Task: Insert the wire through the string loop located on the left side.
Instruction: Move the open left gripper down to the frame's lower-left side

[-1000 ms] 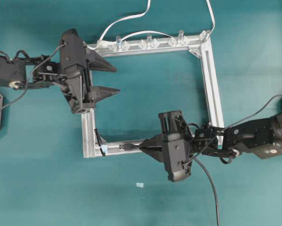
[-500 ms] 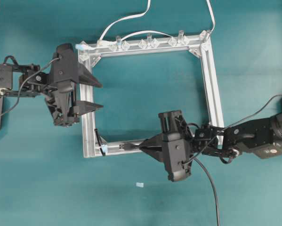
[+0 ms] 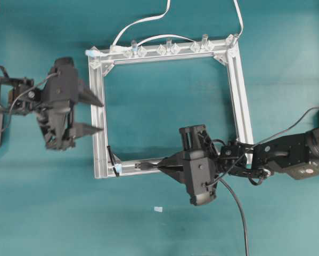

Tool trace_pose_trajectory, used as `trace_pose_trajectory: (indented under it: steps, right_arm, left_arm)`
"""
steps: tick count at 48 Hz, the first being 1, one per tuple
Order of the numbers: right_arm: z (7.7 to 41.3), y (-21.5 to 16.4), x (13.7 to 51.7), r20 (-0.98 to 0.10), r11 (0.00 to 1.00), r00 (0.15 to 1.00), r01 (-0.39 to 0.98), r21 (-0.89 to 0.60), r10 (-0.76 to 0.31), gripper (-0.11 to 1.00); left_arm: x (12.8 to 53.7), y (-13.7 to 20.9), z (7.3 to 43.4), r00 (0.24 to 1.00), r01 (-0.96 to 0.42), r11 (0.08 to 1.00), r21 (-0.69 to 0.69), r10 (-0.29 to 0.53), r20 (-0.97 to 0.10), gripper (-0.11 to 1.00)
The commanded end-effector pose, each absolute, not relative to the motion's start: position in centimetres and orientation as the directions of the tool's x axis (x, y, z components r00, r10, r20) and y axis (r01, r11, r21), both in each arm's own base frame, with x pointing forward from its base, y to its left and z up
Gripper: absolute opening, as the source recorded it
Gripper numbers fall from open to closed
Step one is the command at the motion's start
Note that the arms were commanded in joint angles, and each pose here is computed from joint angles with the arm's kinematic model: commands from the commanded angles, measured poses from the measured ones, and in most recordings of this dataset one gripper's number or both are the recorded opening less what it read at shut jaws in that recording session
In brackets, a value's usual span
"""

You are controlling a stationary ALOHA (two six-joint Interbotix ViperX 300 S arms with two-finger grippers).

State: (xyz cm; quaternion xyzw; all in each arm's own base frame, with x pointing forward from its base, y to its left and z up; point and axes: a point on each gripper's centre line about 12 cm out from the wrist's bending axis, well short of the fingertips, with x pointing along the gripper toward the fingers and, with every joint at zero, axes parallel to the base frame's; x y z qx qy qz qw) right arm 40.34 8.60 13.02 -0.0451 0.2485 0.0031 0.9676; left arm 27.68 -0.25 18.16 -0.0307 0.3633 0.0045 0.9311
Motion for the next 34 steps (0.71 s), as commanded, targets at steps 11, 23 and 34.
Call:
trace_pose_trajectory:
  steps: [11, 23, 34]
  right_arm:
    - [15.0, 8.6, 40.7, -0.434, 0.997, 0.901, -0.023, -0.076, -0.012, 0.04]
    - [15.1, 8.6, 40.8, -0.433, 0.997, 0.902, -0.022, -0.075, -0.013, 0.04]
    - [15.2, 8.6, 40.9, -0.428, 0.997, 0.904, -0.020, -0.075, -0.014, 0.04]
  left_arm:
    - [26.2, -3.0, 18.7, 0.717, 0.037, 0.995, -0.095, -0.093, -0.691, 0.74]
    - [26.1, -4.2, 18.3, 0.703, 0.046, 0.991, -0.130, -0.124, -0.700, 0.74]
    - [26.0, -4.7, 17.9, 0.693, 0.059, 0.990, -0.132, -0.136, -0.708, 0.74]
